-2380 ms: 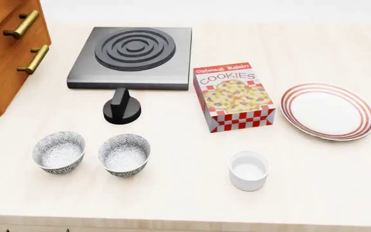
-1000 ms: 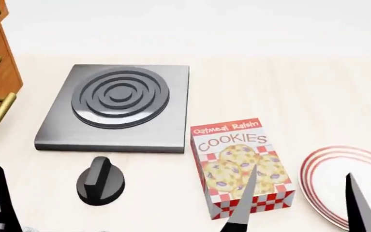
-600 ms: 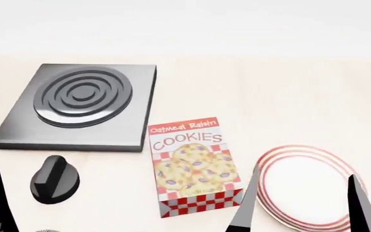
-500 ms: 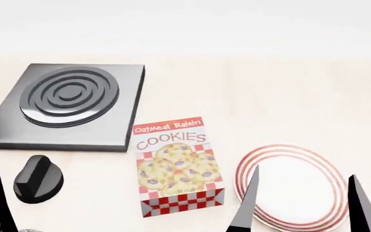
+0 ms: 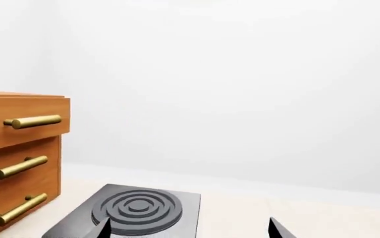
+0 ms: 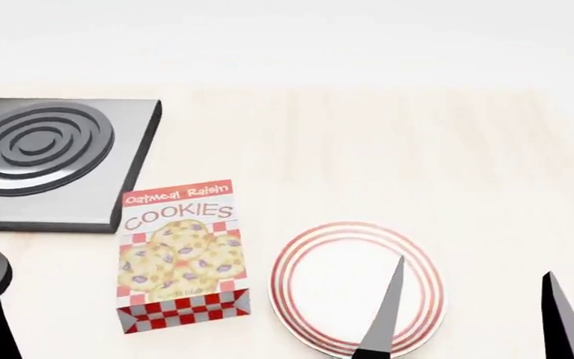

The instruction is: Pick the akita bowl from table center and place it on the plate.

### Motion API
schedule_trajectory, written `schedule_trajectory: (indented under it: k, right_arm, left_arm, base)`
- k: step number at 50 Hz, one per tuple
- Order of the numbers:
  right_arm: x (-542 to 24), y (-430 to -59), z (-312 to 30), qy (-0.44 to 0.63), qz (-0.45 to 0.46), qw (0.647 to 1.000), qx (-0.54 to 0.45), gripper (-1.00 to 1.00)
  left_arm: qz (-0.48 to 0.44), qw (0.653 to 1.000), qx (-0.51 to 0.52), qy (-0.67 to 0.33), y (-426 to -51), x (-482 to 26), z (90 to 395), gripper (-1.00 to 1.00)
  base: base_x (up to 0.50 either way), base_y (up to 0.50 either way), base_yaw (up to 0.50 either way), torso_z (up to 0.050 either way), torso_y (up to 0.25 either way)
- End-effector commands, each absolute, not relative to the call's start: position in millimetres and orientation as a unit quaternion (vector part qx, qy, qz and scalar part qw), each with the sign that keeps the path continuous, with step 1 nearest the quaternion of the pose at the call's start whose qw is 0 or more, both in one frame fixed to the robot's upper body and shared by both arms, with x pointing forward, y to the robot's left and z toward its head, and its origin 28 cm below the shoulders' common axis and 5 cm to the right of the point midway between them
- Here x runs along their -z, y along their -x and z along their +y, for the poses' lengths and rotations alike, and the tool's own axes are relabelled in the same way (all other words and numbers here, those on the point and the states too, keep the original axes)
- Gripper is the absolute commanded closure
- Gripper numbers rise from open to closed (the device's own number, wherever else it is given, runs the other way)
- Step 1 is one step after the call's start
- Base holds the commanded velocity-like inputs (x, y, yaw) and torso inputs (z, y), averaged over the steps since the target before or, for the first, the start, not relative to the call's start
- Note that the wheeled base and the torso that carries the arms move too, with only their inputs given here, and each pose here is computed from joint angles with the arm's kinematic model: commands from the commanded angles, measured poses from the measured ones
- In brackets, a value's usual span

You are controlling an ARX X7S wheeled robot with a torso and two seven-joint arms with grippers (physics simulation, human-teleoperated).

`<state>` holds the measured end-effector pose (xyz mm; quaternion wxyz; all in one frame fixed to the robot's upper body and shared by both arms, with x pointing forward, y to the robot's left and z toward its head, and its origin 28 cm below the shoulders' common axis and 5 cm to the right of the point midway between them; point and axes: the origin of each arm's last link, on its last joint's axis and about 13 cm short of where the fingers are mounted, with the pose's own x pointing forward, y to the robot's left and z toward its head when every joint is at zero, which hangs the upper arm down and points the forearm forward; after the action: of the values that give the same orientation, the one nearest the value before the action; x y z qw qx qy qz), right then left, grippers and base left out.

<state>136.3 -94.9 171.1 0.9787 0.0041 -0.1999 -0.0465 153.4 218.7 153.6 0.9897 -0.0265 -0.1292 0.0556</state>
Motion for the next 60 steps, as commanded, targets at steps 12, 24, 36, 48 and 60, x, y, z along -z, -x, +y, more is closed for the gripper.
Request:
schedule_trajectory:
  k: [12,24,36,48,60]
  right_arm:
    - [-172,-140,-97,0.004,-0.211,0.976,0.055,-1.00]
    - [-170,-142,-96,0.004,-0.205,0.978,0.050,-1.00]
    - [-173,-140,-96,0.008,-0.206,0.977,0.052,-1.00]
    - [-172,-141,-96,0.012,-0.202,0.978,0.054,-1.00]
    - [-172,-141,-96,0.013,-0.202,0.978,0.054,-1.00]
  left_arm:
    - [-0.105,0.982,-0.109,0.112,-161,-153,226,-1.00]
    - [-0.045,0.953,-0.220,0.205,-164,-160,224,-1.00]
    - [0.038,0.902,-0.349,0.251,-163,-173,214,-1.00]
    - [0.086,0.878,-0.409,0.232,-164,-157,217,-1.00]
    - [0.106,0.866,-0.433,0.225,-165,-149,219,-1.00]
  base:
    - [0.12,0.00,0.00,0.000,0.000]
    - [0.00,0.00,0.00,0.000,0.000]
    - [0.00,0.00,0.00,0.000,0.000]
    - [0.00,0.00,0.00,0.000,0.000]
    - [0.00,0.00,0.00,0.000,0.000]
